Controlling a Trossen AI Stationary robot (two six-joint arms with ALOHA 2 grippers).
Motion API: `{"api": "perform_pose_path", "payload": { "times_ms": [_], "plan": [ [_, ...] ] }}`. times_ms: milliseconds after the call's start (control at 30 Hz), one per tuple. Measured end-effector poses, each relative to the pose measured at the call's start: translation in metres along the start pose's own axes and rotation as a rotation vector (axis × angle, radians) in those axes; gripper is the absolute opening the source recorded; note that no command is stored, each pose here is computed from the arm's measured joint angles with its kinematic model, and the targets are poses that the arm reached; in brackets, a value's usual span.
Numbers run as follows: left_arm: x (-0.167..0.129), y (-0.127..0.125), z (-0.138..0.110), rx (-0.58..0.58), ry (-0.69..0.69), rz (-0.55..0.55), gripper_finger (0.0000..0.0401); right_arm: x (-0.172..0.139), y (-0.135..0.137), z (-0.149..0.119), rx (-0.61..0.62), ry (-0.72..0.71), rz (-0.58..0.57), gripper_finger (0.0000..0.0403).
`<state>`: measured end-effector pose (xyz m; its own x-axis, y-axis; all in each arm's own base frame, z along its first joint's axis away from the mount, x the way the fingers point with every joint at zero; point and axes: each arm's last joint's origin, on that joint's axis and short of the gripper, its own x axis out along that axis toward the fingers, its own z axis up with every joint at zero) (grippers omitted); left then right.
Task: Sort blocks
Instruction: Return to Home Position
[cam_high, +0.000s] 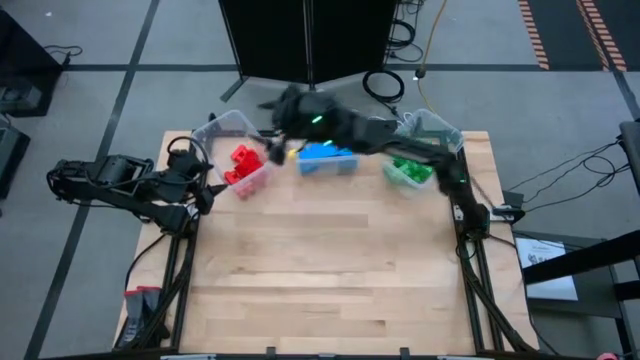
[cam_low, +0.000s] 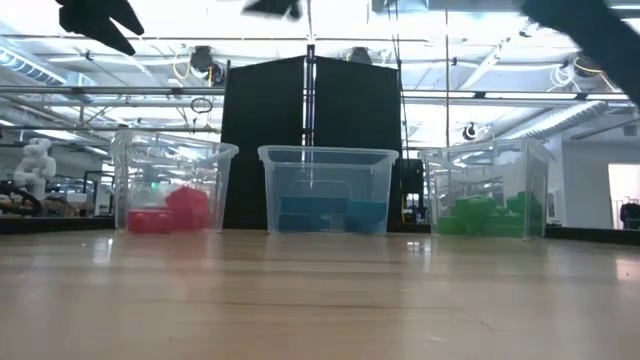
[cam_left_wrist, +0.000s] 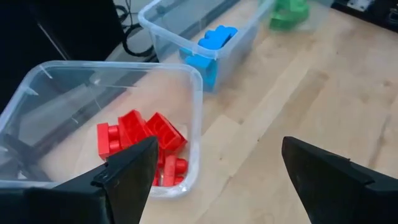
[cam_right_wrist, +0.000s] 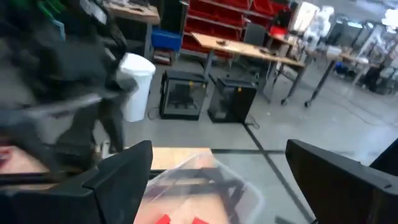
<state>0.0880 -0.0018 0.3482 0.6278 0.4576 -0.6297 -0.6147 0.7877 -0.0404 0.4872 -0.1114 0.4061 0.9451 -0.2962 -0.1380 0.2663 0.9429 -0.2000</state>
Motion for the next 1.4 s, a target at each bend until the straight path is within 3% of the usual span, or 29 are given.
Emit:
{"api": "perform_pose_path", "payload": {
  "times_ms": [133, 333, 500, 700, 800, 967, 1100, 1300, 1400],
  "plan": [
    [0.000, 0.000, 0.001, -0.003, -0.018, 0.014, 0.0336, -0.069, -0.013, 0.048, -0.068, 0.037, 0.023, 0.0365],
    [0.000, -0.004, 0.007, -0.016, -0.084, -0.004, 0.0336, -0.190, -0.031, 0.090, -0.096, 0.145, 0.052, 0.0365],
    [-0.001, -0.008, 0.015, -0.063, -0.160, -0.035, 0.0336, -0.278, -0.039, 0.093, -0.076, 0.283, 0.110, 0.0366],
    [-0.002, -0.010, 0.018, -0.077, -0.187, -0.055, 0.0336, -0.363, -0.036, 0.089, 0.001, 0.308, 0.438, 0.0366],
    [-0.004, -0.012, 0.022, -0.017, -0.225, -0.078, 0.0336, -0.403, -0.037, 0.085, 0.014, 0.251, 0.490, 0.0366],
    [-0.014, -0.015, 0.031, 0.085, -0.311, -0.250, 0.0336, -0.464, -0.037, 0.055, 0.029, 0.096, 0.461, 0.0366],
    [-0.027, -0.012, 0.035, 0.149, -0.394, -0.408, 0.0336, -0.494, -0.030, 0.002, 0.075, -0.070, 0.431, 0.0366],
    [-0.046, 0.006, 0.030, 0.174, -0.478, -0.521, 0.0336, -0.503, -0.016, -0.077, 0.176, -0.401, 0.387, 0.0366],
    [-0.058, 0.020, 0.024, 0.167, -0.530, -0.570, 0.0336, -0.501, -0.011, -0.109, 0.238, -0.458, 0.344, 0.0366]
  ]
}}
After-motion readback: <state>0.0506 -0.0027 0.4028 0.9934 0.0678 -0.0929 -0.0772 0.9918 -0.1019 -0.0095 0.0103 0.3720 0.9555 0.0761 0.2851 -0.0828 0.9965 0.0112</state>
